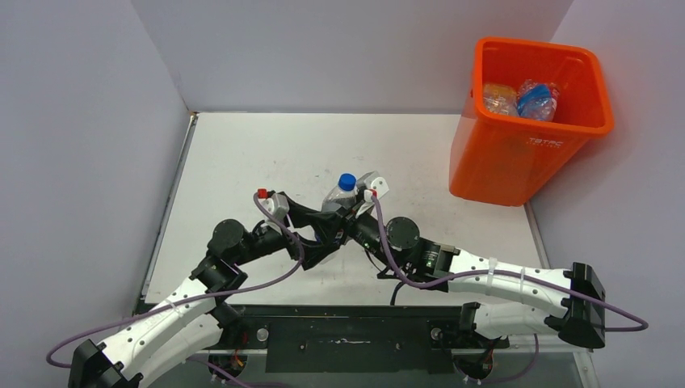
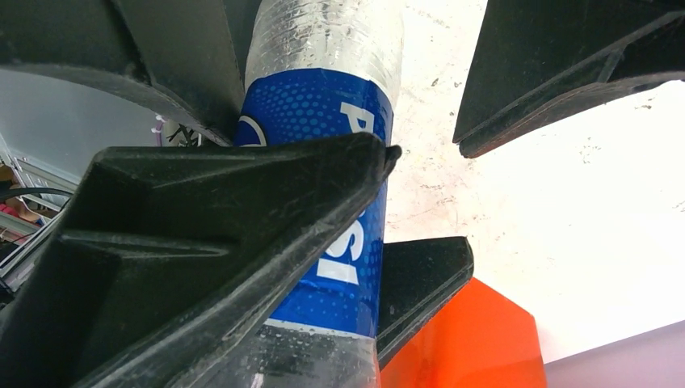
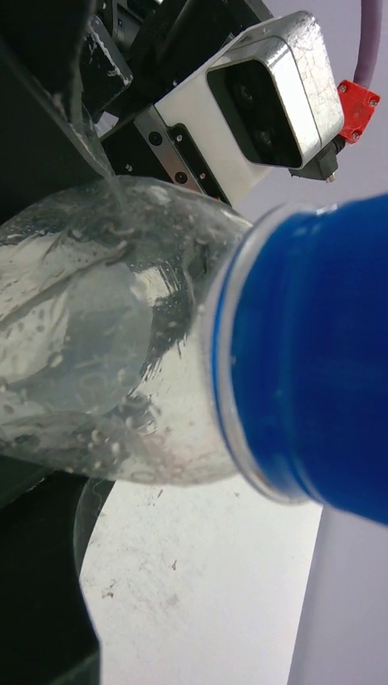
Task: Put the plastic bottles in the bin
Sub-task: Pick up the plastic bottle at the center of the board.
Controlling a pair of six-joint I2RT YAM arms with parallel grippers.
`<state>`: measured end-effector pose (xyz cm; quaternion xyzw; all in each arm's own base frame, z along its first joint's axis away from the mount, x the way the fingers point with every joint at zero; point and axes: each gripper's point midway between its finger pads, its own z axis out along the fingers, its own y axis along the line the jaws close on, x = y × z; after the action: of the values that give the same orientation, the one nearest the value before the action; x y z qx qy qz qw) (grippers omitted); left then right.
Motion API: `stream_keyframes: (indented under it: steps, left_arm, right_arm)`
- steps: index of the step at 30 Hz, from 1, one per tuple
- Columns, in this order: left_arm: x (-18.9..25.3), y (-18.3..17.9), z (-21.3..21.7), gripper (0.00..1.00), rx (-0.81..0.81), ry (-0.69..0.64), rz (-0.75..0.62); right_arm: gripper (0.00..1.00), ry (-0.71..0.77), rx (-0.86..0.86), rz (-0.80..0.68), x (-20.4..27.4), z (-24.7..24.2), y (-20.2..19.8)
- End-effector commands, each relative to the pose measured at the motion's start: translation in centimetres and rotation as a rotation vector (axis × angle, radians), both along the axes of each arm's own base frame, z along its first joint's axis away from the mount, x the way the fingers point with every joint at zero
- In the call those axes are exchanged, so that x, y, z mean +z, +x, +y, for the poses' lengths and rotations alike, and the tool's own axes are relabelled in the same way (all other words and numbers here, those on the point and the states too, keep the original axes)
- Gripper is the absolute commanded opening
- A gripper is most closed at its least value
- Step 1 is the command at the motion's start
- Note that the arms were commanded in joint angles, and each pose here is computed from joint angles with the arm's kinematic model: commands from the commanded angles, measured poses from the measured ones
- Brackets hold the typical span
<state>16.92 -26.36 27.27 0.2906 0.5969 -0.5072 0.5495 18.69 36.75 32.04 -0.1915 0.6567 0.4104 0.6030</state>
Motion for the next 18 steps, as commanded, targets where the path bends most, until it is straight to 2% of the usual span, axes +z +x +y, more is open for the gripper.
stream_keyframes:
  steps: [1,7,16,18]
  left_arm:
    - [3.7,1.4,1.3,0.96,0.118,-0.087,-0.066]
    - [4.4,0.4,1.2,0.96,0.069,-0.150,-0.081]
    - [3.9,-0.9,0.1,0.97,-0.044,-0.135,-0.080]
    - [3.8,-1.1,-0.3,0.83,-0.070,-0.133,-0.078]
  right_arm:
    - [0.27,0.083,0.065,0.029,1.0,-0.5,-1.7]
    - [0.25,0.135,0.114,0.057,0.8,-0.8,-2.8]
    - [0.24,0.197,0.149,0.059,2.4,-1.0,-3.3]
    - [0.29,0.201,0.152,0.062,2.7,-0.8,-3.3]
